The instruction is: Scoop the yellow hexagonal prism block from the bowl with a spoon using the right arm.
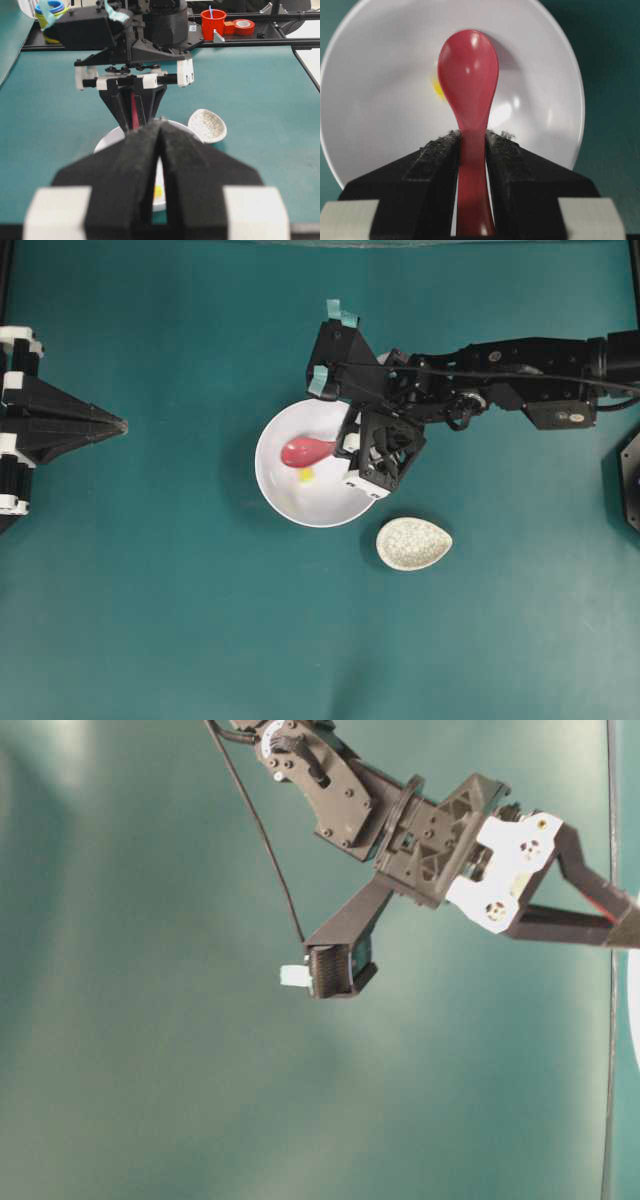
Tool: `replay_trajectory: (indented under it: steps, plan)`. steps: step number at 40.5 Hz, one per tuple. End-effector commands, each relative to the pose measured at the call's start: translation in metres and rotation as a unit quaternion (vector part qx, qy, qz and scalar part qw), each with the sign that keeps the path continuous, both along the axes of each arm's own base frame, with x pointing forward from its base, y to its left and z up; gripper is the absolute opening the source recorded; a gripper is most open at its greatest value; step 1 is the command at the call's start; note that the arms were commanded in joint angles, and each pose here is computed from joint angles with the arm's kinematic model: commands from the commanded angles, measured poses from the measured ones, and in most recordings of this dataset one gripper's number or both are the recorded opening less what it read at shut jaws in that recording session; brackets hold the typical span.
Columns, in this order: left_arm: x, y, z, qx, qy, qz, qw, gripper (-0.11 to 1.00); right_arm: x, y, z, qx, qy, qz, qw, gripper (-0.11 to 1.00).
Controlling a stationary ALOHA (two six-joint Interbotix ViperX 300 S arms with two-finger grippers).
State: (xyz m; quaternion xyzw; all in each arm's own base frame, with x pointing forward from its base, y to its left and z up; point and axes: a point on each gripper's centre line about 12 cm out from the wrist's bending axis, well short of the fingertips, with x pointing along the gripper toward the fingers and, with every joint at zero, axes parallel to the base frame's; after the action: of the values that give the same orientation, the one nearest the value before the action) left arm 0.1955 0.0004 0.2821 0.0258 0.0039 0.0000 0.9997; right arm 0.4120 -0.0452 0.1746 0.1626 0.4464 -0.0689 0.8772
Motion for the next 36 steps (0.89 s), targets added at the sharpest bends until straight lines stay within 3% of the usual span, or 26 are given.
replay_trajectory:
  steps: [1, 16, 36]
  plan:
    - [0.003, 0.0, 0.01, 0.002, -0.011, 0.0, 0.9999, -0.01, 0.008, -0.001, 0.018, -0.006, -0.028, 0.001, 0.9996, 0.23]
    - [0.003, 0.0, 0.01, 0.002, -0.011, 0.0, 0.9999, -0.01, 0.013, -0.002, 0.037, -0.008, -0.045, 0.003, 0.999, 0.23]
    - [0.003, 0.0, 0.009, 0.002, -0.011, 0.0, 0.9999, -0.01, -0.015, 0.007, 0.088, 0.015, -0.053, 0.002, 0.9985, 0.23]
